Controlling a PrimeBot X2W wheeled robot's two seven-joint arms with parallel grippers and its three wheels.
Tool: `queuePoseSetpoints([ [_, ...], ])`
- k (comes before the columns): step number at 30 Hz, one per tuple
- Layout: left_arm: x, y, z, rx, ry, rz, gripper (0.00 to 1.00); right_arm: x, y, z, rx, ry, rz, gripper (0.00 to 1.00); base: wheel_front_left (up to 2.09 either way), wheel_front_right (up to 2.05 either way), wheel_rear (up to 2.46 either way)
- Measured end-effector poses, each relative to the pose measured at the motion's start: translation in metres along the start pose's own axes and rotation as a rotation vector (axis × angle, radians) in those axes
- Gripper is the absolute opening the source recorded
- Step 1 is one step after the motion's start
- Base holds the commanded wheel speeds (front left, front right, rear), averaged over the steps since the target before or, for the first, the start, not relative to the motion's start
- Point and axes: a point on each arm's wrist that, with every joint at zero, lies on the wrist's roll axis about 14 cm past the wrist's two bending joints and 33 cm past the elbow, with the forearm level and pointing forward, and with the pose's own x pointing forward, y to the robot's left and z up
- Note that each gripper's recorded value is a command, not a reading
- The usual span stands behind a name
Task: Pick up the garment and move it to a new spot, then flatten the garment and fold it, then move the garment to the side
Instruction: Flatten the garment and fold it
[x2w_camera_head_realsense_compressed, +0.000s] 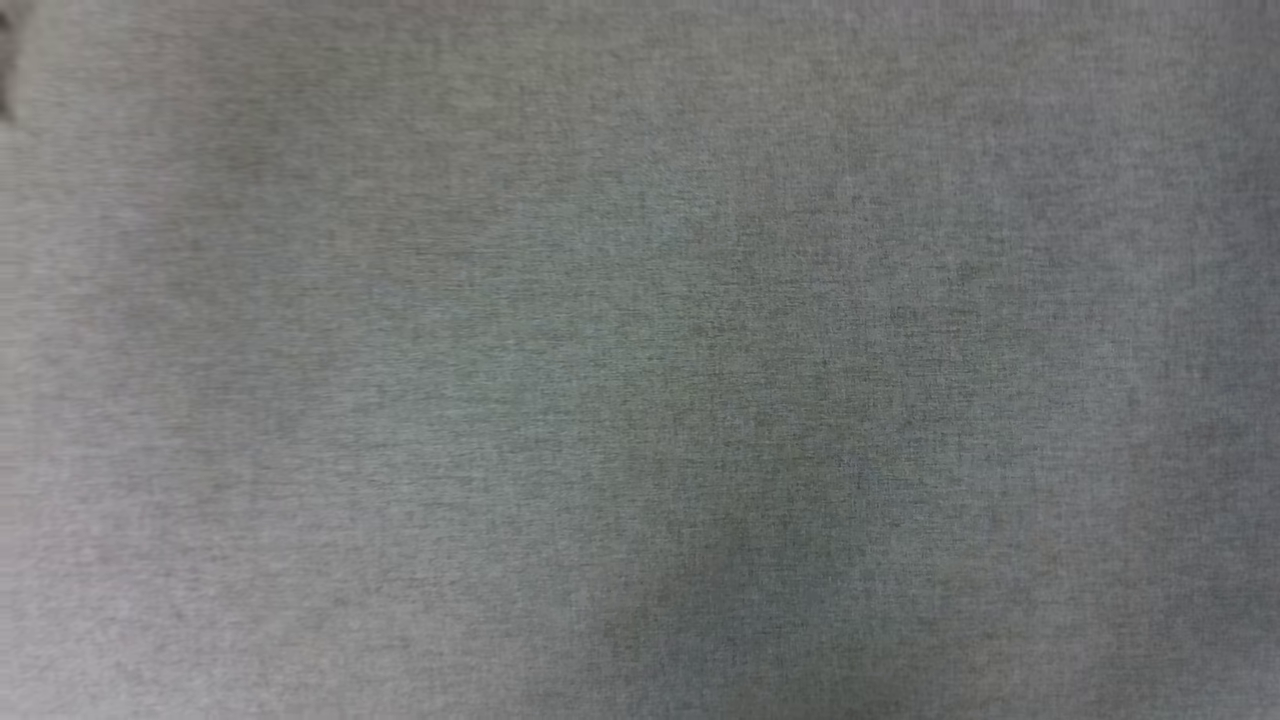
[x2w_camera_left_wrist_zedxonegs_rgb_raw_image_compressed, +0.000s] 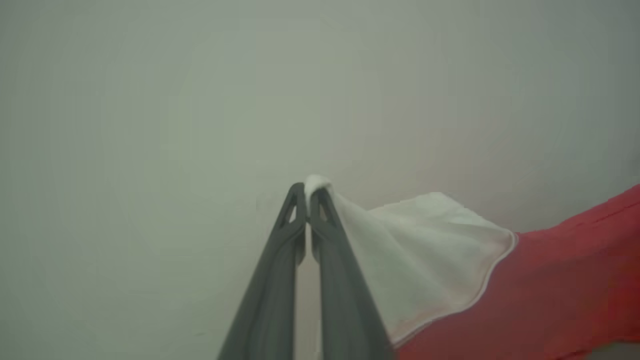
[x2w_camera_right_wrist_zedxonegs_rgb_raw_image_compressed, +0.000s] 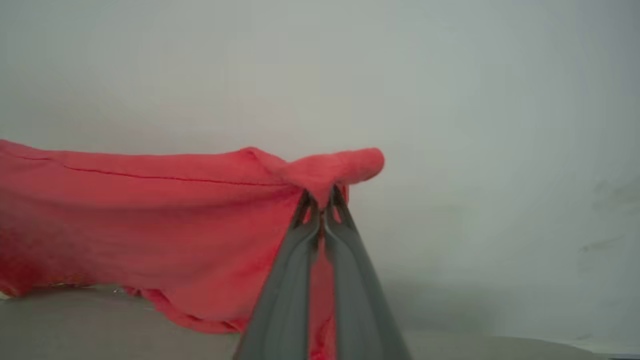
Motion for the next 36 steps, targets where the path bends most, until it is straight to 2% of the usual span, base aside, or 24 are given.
queuePoseSetpoints([
  [4, -0.044, -0.021, -0.053, -0.044, 0.135, -0.027, 0.0, -0.02, 0.008, -0.041, -0.009, 0.084, 0.019, 0.0, 0.0, 0.0, 0.0],
  [8, -0.105, -0.036, -0.095, -0.13, 0.273, -0.012, 0.0, -0.056, 0.02, -0.092, -0.074, 0.23, 0.066, 0.0, 0.0, 0.0, 0.0],
  [11, -0.151, -0.052, -0.109, -0.173, 0.354, -0.011, 0.0, -0.082, 0.021, -0.107, -0.062, 0.28, 0.075, 0.0, 0.0, 0.0, 0.0],
  [16, -0.218, -0.064, -0.103, -0.192, 0.438, -0.008, 0.0, -0.131, 0.018, -0.126, -0.043, 0.363, 0.087, 0.0, 0.0, 0.0, 0.0],
  [17, -0.243, -0.068, -0.097, -0.2, 0.479, -0.014, 0.0, -0.147, 0.019, -0.126, -0.027, 0.375, 0.095, 0.0, 0.0, 0.0, 0.0],
  [19, -0.256, -0.072, -0.095, -0.209, 0.503, -0.016, 0.0, -0.156, 0.019, -0.126, -0.032, 0.381, 0.103, 0.0, 0.0, 0.0, 0.0],
  [20, -0.285, -0.077, -0.092, -0.215, 0.567, -0.024, 0.0, -0.172, 0.023, -0.125, -0.029, 0.391, 0.123, 0.0, 0.0, 0.0, 0.0],
  [23, -0.324, -0.083, -0.085, -0.22, 0.639, -0.022, 0.0, -0.194, 0.03, -0.123, -0.018, 0.399, 0.156, 0.0, 0.0, 0.0, 0.0],
  [28, -0.383, -0.101, -0.073, -0.259, 0.761, -0.034, 0.0, -0.234, 0.021, -0.126, -0.012, 0.448, 0.151, 0.0, 0.0, 0.0, 0.0],
  [36, -0.444, -0.128, -0.055, -0.334, 0.891, -0.049, 0.0, -0.29, 0.012, -0.135, 0.026, 0.548, 0.137, 0.0, 0.0, 0.0, 0.0],
])
